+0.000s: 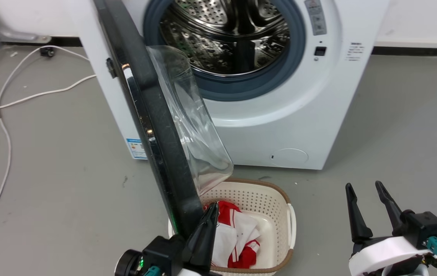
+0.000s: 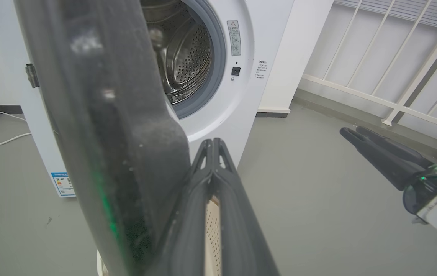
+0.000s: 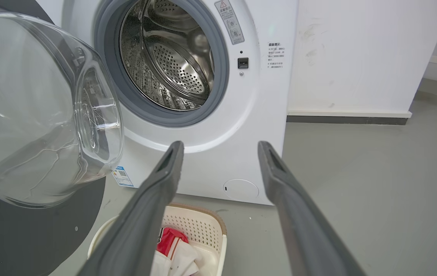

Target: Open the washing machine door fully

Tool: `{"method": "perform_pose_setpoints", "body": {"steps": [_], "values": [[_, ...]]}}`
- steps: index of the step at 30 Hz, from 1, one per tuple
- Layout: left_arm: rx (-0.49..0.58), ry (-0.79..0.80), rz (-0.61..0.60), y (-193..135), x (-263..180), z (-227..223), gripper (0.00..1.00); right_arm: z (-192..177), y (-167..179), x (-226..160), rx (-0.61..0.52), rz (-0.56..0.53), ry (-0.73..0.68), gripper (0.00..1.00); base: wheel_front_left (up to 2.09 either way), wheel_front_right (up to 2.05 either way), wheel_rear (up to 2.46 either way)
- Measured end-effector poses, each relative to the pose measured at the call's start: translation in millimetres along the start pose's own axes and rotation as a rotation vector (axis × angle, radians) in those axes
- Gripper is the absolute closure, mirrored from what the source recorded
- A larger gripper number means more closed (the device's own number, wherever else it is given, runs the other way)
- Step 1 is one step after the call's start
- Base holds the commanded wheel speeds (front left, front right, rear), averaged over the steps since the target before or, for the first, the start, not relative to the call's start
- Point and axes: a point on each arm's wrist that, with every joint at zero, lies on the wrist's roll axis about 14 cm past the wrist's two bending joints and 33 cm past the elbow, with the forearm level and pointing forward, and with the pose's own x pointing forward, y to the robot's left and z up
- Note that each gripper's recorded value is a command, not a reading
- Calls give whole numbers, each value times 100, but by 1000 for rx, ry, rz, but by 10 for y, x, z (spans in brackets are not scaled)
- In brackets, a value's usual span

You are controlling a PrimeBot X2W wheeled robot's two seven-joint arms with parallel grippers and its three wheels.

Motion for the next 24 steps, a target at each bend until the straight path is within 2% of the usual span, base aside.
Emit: {"method": "perform_pose_setpoints", "body": {"steps": [15,24], "values": [[48,10,286,714,-533,62,100,-89,451,227,0,141,29,0,0,0,0],[114,-4,498,1310,-828,117,100,-168,718,360,5,222,51,0,0,0,0]]}}
